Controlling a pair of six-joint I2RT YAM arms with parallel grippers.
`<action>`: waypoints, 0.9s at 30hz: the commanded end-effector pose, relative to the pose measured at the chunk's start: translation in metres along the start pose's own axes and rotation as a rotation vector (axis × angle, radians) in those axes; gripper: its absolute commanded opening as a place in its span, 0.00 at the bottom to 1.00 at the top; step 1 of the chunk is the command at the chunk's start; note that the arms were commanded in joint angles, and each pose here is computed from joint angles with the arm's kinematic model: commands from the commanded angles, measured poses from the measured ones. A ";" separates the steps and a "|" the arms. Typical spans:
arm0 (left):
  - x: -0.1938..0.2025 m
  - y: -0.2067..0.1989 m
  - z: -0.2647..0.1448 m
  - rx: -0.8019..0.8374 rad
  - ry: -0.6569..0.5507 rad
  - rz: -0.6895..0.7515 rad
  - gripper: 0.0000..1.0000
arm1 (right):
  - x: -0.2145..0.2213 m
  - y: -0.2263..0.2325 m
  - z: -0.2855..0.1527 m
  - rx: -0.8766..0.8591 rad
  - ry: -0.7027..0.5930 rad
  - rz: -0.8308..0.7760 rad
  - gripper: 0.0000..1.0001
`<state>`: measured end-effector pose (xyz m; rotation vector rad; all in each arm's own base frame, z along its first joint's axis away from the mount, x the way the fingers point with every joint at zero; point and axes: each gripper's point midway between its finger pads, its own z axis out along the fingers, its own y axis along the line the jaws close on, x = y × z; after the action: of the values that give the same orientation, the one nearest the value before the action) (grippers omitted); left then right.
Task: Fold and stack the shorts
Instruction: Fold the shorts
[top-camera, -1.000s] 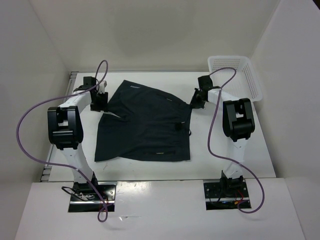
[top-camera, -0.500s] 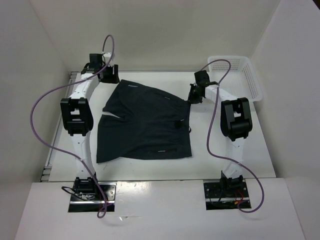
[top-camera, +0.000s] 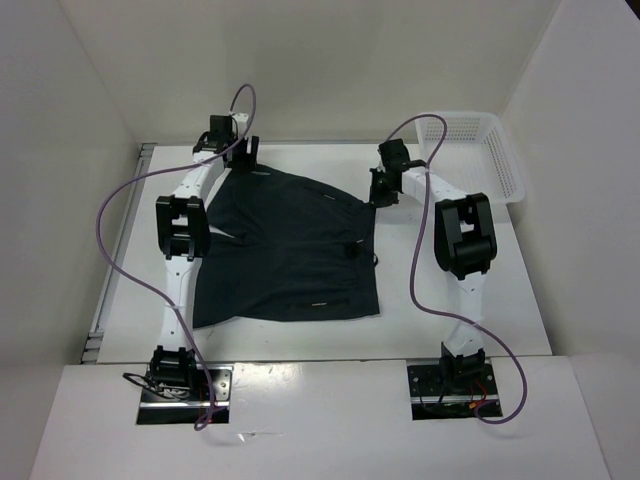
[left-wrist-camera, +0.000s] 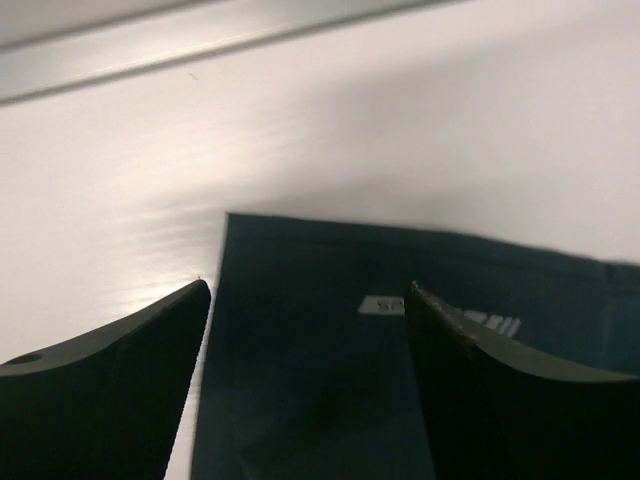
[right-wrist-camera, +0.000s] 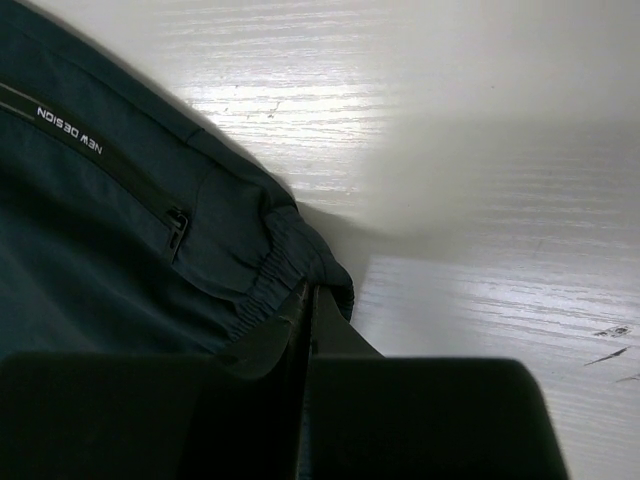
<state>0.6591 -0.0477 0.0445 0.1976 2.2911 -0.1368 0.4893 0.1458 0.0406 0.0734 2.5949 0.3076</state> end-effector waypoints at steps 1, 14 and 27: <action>-0.029 0.021 0.001 -0.112 -0.087 0.011 0.86 | -0.002 0.012 -0.001 -0.034 0.013 -0.052 0.00; 0.009 0.018 0.027 -0.119 -0.002 0.011 0.68 | -0.014 0.016 -0.022 -0.038 -0.023 -0.074 0.00; -0.060 0.005 -0.034 -0.029 -0.113 0.016 0.00 | -0.055 0.026 -0.059 -0.019 -0.151 -0.097 0.00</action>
<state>0.6728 -0.0443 0.0359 0.1778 2.2766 -0.0614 0.4841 0.1477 0.0448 0.0072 2.6146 0.2844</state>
